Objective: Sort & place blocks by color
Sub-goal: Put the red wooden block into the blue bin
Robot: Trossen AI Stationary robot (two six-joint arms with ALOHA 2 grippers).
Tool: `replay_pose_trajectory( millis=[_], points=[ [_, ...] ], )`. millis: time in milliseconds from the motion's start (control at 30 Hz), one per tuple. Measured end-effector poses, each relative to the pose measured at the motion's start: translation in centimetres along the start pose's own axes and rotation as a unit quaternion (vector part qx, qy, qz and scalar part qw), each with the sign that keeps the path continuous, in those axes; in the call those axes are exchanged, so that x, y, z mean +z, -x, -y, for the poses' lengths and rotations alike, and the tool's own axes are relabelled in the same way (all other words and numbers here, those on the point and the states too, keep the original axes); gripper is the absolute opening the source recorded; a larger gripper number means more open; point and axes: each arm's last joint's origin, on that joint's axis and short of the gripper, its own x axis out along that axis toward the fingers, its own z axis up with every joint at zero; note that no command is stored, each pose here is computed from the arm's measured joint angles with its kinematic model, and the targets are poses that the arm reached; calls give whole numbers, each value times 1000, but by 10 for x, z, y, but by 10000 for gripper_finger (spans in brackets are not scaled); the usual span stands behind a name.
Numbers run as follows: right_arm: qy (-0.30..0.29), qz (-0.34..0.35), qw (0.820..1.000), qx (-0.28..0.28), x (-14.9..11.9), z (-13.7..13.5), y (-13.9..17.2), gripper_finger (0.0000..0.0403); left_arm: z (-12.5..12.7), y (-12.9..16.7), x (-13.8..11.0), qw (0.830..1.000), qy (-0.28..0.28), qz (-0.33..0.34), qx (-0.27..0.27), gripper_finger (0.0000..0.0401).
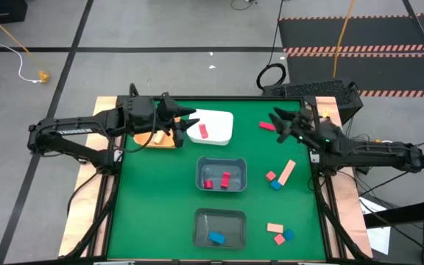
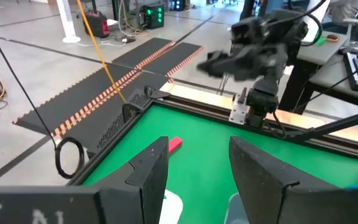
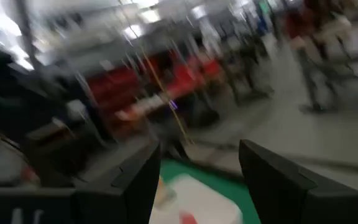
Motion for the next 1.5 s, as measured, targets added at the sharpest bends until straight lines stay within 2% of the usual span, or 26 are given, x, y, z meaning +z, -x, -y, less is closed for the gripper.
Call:
replay_pose_trajectory(
  millis=[167,233,400,533,667,867,1233,1367,1500],
  points=[
    [19,-81,994,-73,3,5,-13,210,-1,5,2,1000,2,5,0,170],
    [3,-116,987,-108,3,10,-16,210,-1,9,3,1000,3,4,0,170],
    [-78,-231,954,-176,-8,31,-20,210,-1,15,5,1000,10,12,-4,170],
    [-100,-306,925,-200,-21,47,-26,210,-1,17,7,1000,18,21,-5,170],
    [-56,-347,912,-212,-31,59,-36,210,-1,19,9,999,20,28,-6,170],
    [14,-400,895,-196,-43,71,-45,211,-1,19,9,999,30,26,-6,170],
    [227,-439,862,-108,-55,83,-59,244,-1,19,8,999,29,22,-5,170],
    [259,-446,851,-97,-62,87,-64,247,-1,19,8,999,30,21,-5,170],
    [256,-457,845,-106,-68,96,-69,245,-1,19,8,999,30,22,-5,170]
  ],
)
